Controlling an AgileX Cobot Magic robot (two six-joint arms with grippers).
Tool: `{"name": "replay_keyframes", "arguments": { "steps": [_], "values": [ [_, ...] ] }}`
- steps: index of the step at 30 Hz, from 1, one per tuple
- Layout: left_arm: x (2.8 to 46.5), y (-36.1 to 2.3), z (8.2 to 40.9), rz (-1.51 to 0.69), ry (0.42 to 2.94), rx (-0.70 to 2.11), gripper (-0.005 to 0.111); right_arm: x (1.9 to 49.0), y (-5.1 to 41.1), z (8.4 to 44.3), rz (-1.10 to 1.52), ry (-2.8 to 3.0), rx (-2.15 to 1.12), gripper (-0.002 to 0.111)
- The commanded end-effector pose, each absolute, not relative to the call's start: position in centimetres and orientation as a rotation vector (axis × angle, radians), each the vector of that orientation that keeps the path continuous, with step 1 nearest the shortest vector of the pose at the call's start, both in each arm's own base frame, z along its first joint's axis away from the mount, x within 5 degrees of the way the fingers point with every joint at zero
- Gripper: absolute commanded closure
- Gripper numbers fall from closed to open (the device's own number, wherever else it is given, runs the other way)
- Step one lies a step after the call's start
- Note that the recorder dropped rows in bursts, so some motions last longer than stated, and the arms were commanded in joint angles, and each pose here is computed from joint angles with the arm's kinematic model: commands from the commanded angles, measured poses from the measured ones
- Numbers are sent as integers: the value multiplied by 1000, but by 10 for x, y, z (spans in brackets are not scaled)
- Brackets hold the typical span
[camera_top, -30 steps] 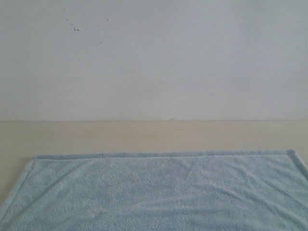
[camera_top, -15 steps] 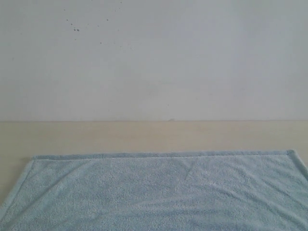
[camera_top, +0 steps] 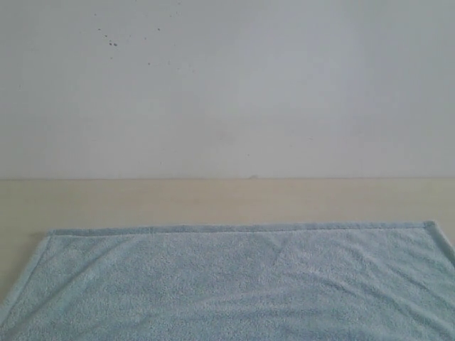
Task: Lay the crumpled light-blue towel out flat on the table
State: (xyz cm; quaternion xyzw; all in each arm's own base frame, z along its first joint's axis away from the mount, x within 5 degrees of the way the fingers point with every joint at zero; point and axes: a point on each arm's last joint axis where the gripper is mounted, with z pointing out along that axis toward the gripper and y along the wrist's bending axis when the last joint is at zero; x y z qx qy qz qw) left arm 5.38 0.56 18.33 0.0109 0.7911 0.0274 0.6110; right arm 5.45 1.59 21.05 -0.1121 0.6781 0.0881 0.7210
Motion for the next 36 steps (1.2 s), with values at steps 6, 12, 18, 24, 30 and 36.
{"name": "replay_keyframes", "arguments": {
  "steps": [6,12,18,24,30,36],
  "values": [
    [54,5,183,67,1813,30,103,54,16,211,191,1493,-252,108],
    [54,5,183,67,1813,30,103,54,16,211,191,1493,-252,108],
    [54,5,183,67,1813,30,103,54,16,211,191,1493,-252,108],
    [54,5,183,67,1813,30,103,54,16,211,193,1493,-251,108],
    [54,5,184,53,1804,25,103,54,16,211,193,1493,-251,108],
    [54,2,184,-29,1804,-26,103,54,16,211,193,1493,-251,108]
  ]
}}
